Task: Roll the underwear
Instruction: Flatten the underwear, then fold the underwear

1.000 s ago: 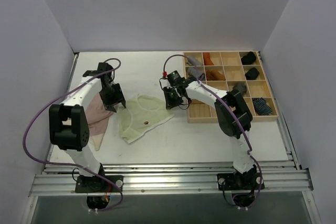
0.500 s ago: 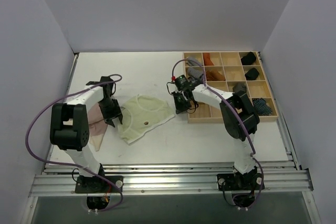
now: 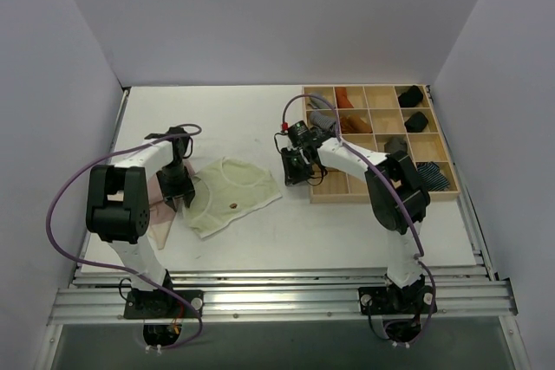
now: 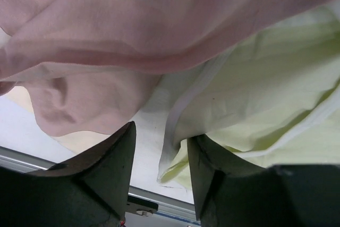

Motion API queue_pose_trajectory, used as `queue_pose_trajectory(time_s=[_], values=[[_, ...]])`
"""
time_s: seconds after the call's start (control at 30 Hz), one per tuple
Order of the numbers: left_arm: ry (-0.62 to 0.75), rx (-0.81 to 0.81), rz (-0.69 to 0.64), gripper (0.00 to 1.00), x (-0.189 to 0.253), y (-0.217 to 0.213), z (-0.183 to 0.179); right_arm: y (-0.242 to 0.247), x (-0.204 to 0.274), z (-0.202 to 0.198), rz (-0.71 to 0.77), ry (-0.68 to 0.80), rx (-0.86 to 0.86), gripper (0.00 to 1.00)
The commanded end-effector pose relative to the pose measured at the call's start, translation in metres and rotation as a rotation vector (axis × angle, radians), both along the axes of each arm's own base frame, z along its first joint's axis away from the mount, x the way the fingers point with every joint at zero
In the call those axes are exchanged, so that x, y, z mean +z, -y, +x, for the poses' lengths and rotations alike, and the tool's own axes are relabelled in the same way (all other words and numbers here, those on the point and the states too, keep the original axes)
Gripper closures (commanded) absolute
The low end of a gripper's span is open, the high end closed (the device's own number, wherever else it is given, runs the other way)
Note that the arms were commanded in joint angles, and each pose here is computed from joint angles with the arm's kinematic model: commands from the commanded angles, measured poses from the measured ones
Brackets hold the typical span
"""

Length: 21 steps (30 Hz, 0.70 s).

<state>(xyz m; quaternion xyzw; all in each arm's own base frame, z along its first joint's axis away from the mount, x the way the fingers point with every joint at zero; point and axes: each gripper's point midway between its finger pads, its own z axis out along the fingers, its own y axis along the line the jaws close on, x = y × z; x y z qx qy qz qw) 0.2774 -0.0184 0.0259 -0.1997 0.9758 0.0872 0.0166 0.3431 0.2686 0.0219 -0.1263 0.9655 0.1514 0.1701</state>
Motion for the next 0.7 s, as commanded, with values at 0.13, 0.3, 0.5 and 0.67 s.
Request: queue_pose_trajectory(time_s=[0.13, 0.3, 0.5, 0.67], values=[[0.044, -0.007, -0.017, 0.44, 0.020, 0.002, 0.008, -0.029, 0.022, 0.002, 0.092, 0.023, 0.016, 0.65], [0.090, 0.001, -0.001, 0.43, 0.054, -0.002, 0.006, -0.043, 0.014, -0.001, 0.148, 0.004, 0.048, 0.62], [0.140, -0.009, -0.080, 0.41, 0.078, 0.010, 0.005, -0.051, -0.003, -0.011, 0.139, -0.045, 0.067, 0.63], [0.065, -0.006, -0.090, 0.43, 0.056, 0.011, -0.012, -0.040, -0.016, -0.026, 0.066, -0.062, 0.052, 0.66]])
